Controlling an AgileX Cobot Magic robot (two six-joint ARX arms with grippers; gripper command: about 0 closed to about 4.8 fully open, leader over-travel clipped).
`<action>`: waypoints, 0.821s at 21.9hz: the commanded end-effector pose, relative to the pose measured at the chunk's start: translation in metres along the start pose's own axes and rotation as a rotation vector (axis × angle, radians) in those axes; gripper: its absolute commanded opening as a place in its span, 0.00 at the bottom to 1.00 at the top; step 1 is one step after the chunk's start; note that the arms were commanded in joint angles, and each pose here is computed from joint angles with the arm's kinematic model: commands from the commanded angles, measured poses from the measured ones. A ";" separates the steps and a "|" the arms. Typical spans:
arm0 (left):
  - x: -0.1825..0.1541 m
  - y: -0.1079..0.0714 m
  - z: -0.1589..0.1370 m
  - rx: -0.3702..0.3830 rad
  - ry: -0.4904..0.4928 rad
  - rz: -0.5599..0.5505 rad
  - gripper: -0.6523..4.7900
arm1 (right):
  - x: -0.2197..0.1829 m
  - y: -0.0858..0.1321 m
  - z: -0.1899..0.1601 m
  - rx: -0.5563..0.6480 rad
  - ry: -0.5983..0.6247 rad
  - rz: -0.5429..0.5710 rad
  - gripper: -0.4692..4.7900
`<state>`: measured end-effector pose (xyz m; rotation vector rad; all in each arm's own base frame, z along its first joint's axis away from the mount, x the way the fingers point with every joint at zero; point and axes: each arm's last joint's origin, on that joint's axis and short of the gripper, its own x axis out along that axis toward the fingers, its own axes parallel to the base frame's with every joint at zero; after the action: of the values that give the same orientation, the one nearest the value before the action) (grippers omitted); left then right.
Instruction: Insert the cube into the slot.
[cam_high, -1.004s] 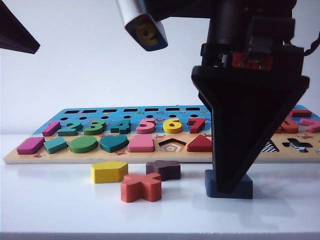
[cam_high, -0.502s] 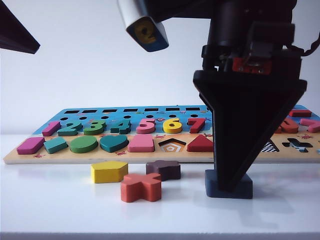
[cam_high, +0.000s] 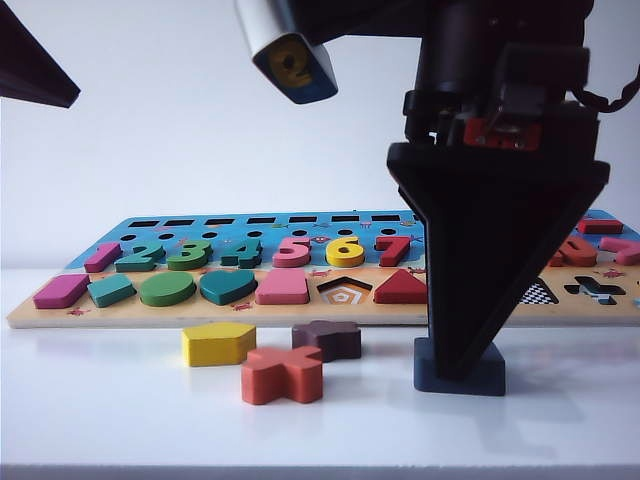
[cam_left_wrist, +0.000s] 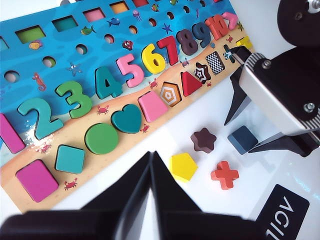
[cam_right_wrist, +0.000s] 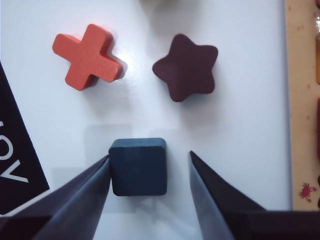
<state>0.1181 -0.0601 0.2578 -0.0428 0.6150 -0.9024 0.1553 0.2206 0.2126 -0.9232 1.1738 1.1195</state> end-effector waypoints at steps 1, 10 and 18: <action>0.000 0.000 0.002 0.013 -0.014 0.001 0.14 | -0.001 0.000 0.001 -0.001 -0.010 -0.006 0.58; 0.000 0.000 0.002 0.013 -0.015 0.001 0.14 | -0.002 0.000 0.001 0.017 -0.009 -0.006 0.54; 0.000 0.000 0.002 0.013 -0.015 0.001 0.14 | -0.005 0.000 0.000 0.112 -0.016 -0.009 0.54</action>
<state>0.1181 -0.0601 0.2578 -0.0428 0.6150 -0.9024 0.1553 0.2197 0.2132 -0.8630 1.2116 1.0625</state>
